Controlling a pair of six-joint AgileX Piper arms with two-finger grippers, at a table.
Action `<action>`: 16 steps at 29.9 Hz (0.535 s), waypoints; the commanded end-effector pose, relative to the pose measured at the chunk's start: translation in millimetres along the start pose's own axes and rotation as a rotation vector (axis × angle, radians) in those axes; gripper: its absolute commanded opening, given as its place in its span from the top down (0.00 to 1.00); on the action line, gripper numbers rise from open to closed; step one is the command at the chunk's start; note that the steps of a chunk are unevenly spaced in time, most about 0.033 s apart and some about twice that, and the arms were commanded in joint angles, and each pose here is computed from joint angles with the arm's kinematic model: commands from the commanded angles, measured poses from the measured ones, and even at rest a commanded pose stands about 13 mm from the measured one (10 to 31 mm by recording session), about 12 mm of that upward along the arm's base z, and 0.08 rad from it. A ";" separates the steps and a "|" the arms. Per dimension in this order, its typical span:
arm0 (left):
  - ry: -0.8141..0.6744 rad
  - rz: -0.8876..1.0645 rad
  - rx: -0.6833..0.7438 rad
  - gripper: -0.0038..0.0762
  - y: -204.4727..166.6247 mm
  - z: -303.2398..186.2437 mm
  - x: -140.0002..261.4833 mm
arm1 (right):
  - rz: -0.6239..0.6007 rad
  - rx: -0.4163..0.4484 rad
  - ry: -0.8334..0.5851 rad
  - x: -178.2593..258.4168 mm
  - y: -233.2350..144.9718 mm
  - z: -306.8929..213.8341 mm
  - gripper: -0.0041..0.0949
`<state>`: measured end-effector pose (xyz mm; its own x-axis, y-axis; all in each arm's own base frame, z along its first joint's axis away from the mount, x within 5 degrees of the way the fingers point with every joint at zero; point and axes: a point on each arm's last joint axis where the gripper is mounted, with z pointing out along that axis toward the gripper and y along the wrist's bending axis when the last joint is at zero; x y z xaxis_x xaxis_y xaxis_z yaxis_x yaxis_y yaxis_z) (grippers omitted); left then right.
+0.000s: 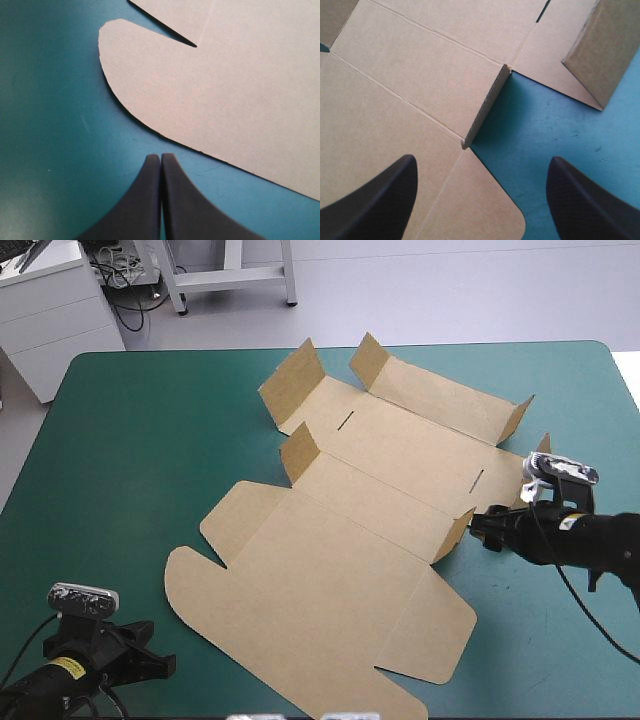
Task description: Fold the box
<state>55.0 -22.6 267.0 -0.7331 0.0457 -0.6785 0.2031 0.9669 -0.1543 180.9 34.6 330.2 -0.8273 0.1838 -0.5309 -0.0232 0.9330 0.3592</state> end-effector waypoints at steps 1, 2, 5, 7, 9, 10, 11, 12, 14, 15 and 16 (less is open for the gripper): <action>-0.065 -0.011 0.009 0.99 -1.5 -3.7 -11.7 | 0.051 -0.058 -0.017 -21.9 7.1 12.8 0.28; -0.065 -0.011 0.009 0.99 -1.5 -3.7 -11.7 | 0.064 -0.062 -0.005 -24.7 6.8 18.2 0.28; -0.065 -0.011 0.009 0.99 -1.5 -3.7 -11.7 | 0.102 -0.063 0.050 -30.1 3.5 38.6 0.28; -0.065 -0.011 0.009 0.99 -1.5 -3.7 -11.7 | 0.131 -0.068 0.080 -32.3 1.7 50.8 0.28; -0.065 -0.011 0.009 0.99 -1.5 -3.7 -11.7 | 0.167 -0.082 0.094 -35.1 0.9 61.4 0.28; -0.065 -0.011 0.009 0.99 -1.5 -3.7 -11.7 | 0.178 -0.090 0.093 -36.5 0.8 65.2 0.28; -0.065 -0.011 0.009 0.99 -1.5 -3.7 -11.7 | 0.180 -0.097 0.090 -38.1 0.5 69.4 0.28; -0.065 -0.011 0.009 0.99 -1.5 -3.7 -11.7 | 0.189 -0.103 0.089 -39.4 0.2 73.3 0.28; -0.065 -0.011 0.009 0.99 -1.5 -3.7 -11.7 | 0.201 -0.102 0.101 -40.4 -1.4 80.3 0.28; -0.065 -0.011 0.009 0.99 -1.5 -3.7 -11.7 | 0.205 -0.098 0.112 -40.3 -2.5 84.0 0.28; -0.065 -0.011 0.009 0.99 -1.5 -3.7 -11.7 | 0.207 -0.094 0.121 -40.2 -3.6 87.0 0.28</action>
<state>55.0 -22.6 267.0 -0.7331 0.0457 -0.6785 0.2031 0.9669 -0.1543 256.0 48.2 272.6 -0.9039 0.3031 -0.3019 0.1243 0.8613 0.4927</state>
